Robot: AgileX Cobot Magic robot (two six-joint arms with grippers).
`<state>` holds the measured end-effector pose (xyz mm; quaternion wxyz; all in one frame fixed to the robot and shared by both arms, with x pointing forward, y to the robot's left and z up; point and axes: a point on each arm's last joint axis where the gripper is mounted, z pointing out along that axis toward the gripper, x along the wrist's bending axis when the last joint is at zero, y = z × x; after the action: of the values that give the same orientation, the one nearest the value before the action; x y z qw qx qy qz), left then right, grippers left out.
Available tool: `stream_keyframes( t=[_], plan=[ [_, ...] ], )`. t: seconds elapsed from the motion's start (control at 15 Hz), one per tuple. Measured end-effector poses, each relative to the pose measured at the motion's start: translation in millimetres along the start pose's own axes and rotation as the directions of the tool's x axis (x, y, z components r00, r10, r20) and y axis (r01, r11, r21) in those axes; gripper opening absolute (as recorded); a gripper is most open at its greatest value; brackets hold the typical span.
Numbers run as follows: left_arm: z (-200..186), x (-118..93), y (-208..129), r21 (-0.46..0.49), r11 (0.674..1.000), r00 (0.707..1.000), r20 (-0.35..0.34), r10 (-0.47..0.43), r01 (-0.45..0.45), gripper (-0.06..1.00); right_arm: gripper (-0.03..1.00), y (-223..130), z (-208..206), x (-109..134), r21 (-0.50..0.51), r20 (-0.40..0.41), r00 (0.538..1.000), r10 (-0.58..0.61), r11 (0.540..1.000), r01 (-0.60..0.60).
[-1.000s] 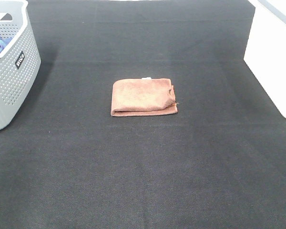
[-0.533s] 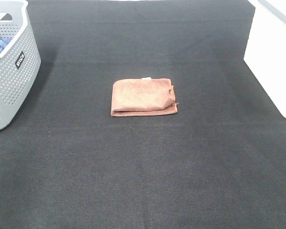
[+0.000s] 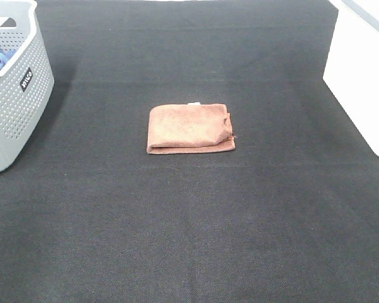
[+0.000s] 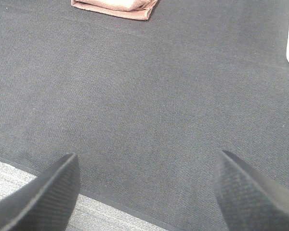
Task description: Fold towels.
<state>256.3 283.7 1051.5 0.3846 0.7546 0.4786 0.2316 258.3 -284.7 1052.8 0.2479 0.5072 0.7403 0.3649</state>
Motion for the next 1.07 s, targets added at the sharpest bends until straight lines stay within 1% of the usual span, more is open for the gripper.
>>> stream_keyframes(
  t=[0.53, 0.67, 0.8, 0.93, 1.0, 1.07],
  plan=[
    [0.0, 0.1, 0.0, 0.0, 1.0, 1.0, -0.004, -0.003, 0.003, 0.57, 0.73, 0.0, 0.0, 0.0, 0.0, 0.0, 1.0, 0.0, 1.0, 0.0],
    [0.3, 1.4, 0.3, -0.002, 0.999, 0.998, -0.05, -0.039, 0.039, 0.57, 0.73, 0.0, 0.1, -0.2, 0.0, 0.008, 1.0, 0.006, 1.0, -0.006],
    [-1.4, 2.8, -0.6, -0.024, 0.996, 0.988, -0.125, -0.091, 0.089, 0.57, 0.73, 0.3, 0.4, -2.1, -0.002, 0.07, 0.996, 0.054, 0.999, -0.054],
    [-6.1, 2.6, -3.0, -0.074, 0.989, 0.97, -0.2, -0.139, 0.127, 0.57, 0.73, 0.5, 0.6, -3.7, -0.006, 0.12, 0.988, 0.093, 0.996, -0.092],
    [-9.0, 1.5, -4.9, -0.103, 0.985, 0.96, -0.231, -0.158, 0.137, 0.57, 0.73, 0.4, 0.4, -4.1, -0.01, 0.136, 0.985, 0.105, 0.994, -0.105],
    [-11.6, 0.2, -6.6, -0.126, 0.982, 0.955, -0.248, -0.166, 0.138, 0.57, 0.73, -0.7, -1.5, -3.7, -0.025, 0.145, 0.983, 0.11, 0.994, -0.107]
  ],
)
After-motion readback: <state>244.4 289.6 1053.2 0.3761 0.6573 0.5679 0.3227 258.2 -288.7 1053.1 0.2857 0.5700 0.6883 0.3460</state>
